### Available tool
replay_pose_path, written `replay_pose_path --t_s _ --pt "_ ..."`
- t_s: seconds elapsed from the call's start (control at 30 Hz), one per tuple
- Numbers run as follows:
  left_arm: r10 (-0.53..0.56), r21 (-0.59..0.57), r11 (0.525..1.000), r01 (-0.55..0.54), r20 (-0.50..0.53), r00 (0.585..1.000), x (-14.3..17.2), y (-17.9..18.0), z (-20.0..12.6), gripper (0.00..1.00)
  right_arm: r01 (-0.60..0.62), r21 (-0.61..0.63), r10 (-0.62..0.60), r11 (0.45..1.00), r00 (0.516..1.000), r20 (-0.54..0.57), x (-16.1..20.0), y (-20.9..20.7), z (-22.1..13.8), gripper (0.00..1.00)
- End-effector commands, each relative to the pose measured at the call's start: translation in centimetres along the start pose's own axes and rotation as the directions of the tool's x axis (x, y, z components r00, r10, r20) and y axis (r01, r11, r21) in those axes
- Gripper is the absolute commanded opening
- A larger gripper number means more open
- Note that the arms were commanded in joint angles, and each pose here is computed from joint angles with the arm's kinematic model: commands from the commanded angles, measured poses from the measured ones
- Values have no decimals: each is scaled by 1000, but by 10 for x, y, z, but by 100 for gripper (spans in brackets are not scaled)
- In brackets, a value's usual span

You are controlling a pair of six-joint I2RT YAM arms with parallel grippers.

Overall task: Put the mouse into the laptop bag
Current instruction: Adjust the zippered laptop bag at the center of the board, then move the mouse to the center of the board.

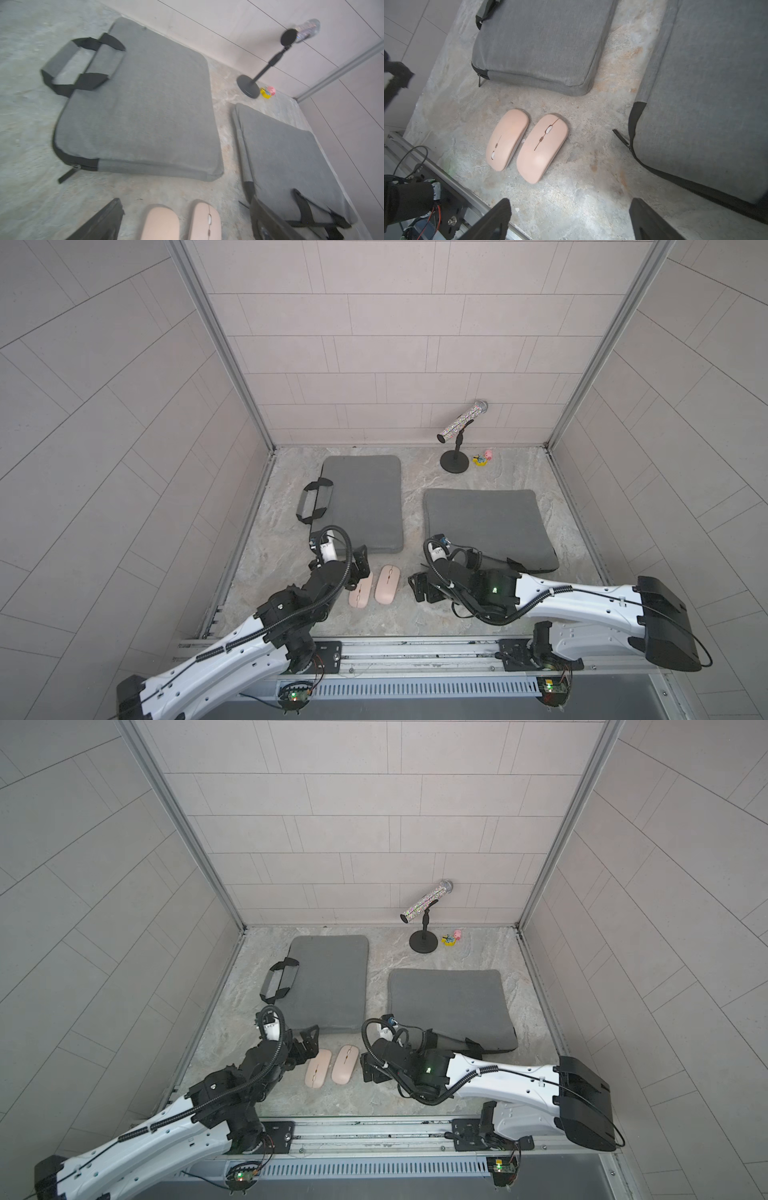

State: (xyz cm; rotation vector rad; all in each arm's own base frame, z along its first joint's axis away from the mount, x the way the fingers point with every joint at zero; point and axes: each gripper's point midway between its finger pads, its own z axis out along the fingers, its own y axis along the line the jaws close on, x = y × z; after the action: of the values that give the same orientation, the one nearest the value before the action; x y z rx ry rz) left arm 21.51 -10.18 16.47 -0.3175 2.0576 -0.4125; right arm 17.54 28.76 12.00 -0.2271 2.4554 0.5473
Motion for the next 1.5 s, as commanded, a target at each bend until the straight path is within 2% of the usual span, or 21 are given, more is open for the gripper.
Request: replay_pose_path --t_s 0.0,0.2,0.33,0.6,0.67,0.83,0.93,1.1,1.33,1.47 --pt "1 -93 996 -5 -45 999 -4 29 -9 99 28 107 -29 994 1000 1 9 -1 13 95" --pt "-38 -164 986 35 -16 999 -10 61 -28 99 141 173 -121 975 985 -123 29 32 55 97" --pt "-46 -139 989 44 -14 999 -9 63 -36 99 172 223 -139 960 978 -155 35 40 81 100" --pt "-57 -101 993 54 -23 998 -7 59 -39 99 204 236 -150 950 962 -227 52 55 118 99" --pt "-58 -96 994 55 -26 998 -7 58 -40 99 204 250 -145 947 961 -237 54 52 122 95" --pt "-74 -56 996 71 -41 996 -4 51 -38 99 205 291 -140 935 964 -227 56 36 120 69" --pt "-82 -37 996 80 -53 995 0 48 -36 99 196 320 -132 927 968 -212 54 21 113 65" --pt "-89 13 996 91 -84 992 4 36 -32 99 173 347 -112 922 976 -189 52 -2 104 67" --pt "-90 45 994 95 -108 990 5 26 -28 99 180 322 -122 930 974 -190 44 6 109 81" --pt "-84 42 995 89 -113 990 6 26 -27 99 167 331 -101 929 973 -205 43 2 120 78"
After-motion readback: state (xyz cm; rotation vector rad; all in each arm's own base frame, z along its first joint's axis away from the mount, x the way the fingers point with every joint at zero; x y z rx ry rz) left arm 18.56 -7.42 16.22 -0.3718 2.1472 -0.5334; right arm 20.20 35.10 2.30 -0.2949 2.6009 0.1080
